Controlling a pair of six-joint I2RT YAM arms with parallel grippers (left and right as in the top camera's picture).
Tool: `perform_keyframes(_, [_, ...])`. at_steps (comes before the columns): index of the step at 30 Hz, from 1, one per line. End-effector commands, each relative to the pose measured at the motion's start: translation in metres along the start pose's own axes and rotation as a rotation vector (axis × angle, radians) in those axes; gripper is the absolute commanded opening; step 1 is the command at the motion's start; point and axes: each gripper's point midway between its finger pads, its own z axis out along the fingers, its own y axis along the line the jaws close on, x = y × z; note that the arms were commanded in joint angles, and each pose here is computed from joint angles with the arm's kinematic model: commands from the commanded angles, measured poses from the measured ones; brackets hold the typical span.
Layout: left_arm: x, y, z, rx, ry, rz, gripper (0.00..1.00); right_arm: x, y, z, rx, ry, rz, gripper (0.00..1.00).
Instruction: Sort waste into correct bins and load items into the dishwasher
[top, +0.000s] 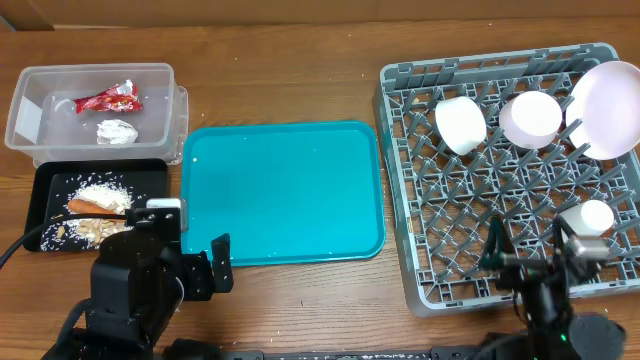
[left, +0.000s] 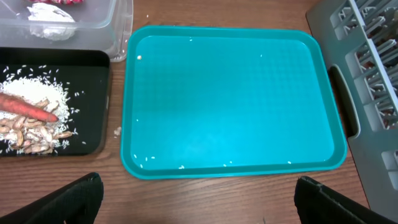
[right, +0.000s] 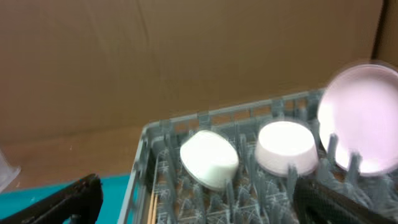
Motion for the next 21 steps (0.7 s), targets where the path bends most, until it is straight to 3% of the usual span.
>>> perform_keyframes(1, [0.0,0.0,0.0,-0.004,-0.003,-0.007,1.0,0.018,-0.006,0.02,-0.003,-0.048,-0.009,1.0])
perform_keyframes(7, [0.0,0.0,0.0,-0.004,-0.003,-0.007,1.0,0.036,-0.006,0.041,-0.057,-0.218,-0.029,1.0])
perform_keyframes(12, [0.0,0.0,0.0,-0.004,-0.003,-0.007,1.0,0.082,-0.01,0.046,-0.051,-0.019,0.0,1.0])
perform_keyframes(21, [0.0,0.0,0.0,-0.004,-0.003,-0.007,1.0,0.084,-0.011,0.047,-0.044,-0.014,0.001,1.0])
